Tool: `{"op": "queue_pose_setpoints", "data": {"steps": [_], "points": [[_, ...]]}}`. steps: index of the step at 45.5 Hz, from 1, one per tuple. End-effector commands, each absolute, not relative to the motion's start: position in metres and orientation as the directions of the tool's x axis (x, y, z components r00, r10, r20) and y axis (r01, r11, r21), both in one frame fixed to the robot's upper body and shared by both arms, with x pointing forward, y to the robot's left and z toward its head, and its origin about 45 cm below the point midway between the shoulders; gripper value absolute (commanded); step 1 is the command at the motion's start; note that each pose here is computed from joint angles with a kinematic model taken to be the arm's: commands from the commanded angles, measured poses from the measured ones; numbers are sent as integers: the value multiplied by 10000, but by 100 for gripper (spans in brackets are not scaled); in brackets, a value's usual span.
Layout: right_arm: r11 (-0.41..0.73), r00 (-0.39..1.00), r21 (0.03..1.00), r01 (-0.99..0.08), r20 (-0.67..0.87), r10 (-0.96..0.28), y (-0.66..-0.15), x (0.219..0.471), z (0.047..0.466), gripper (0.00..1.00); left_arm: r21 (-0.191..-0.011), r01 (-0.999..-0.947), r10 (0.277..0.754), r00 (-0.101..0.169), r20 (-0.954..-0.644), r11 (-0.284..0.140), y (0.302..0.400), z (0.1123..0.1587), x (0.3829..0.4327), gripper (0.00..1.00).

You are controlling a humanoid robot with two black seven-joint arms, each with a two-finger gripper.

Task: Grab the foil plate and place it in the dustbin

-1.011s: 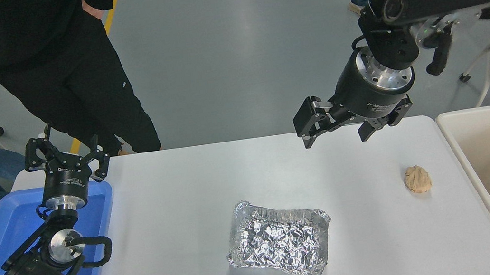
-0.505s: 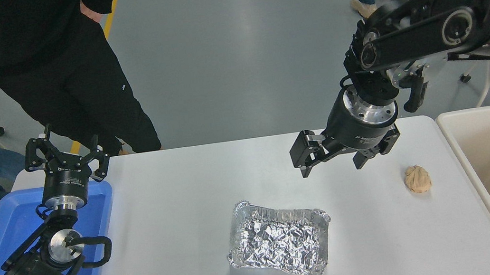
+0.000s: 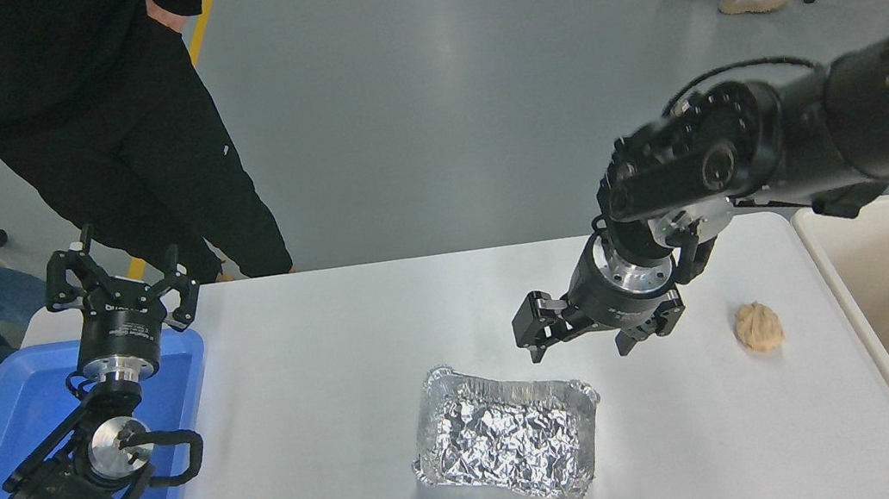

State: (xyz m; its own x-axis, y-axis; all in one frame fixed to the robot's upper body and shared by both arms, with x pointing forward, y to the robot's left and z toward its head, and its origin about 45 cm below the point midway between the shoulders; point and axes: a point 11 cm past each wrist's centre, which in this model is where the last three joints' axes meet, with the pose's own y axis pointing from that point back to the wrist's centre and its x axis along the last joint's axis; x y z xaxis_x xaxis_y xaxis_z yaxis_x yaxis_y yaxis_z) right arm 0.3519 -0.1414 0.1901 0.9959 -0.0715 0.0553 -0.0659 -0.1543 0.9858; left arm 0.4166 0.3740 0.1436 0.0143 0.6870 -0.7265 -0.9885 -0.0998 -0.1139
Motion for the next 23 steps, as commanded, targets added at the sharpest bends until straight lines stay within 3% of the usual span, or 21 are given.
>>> {"op": "queue_pose_setpoints", "data": {"steps": [1,23], "points": [[-1811,9878,9830,-294,9,-1559,-1514,3433,1419,100,-1149,-9884,6873,152,-7262,-996,3745,1439,4165,99],[-1453,9583,9889,-323,-107,-2855,-1844,3150,893,100,-1140,-9884,6878,138,-7258,-1005,3746,1438,4165,99]]}}
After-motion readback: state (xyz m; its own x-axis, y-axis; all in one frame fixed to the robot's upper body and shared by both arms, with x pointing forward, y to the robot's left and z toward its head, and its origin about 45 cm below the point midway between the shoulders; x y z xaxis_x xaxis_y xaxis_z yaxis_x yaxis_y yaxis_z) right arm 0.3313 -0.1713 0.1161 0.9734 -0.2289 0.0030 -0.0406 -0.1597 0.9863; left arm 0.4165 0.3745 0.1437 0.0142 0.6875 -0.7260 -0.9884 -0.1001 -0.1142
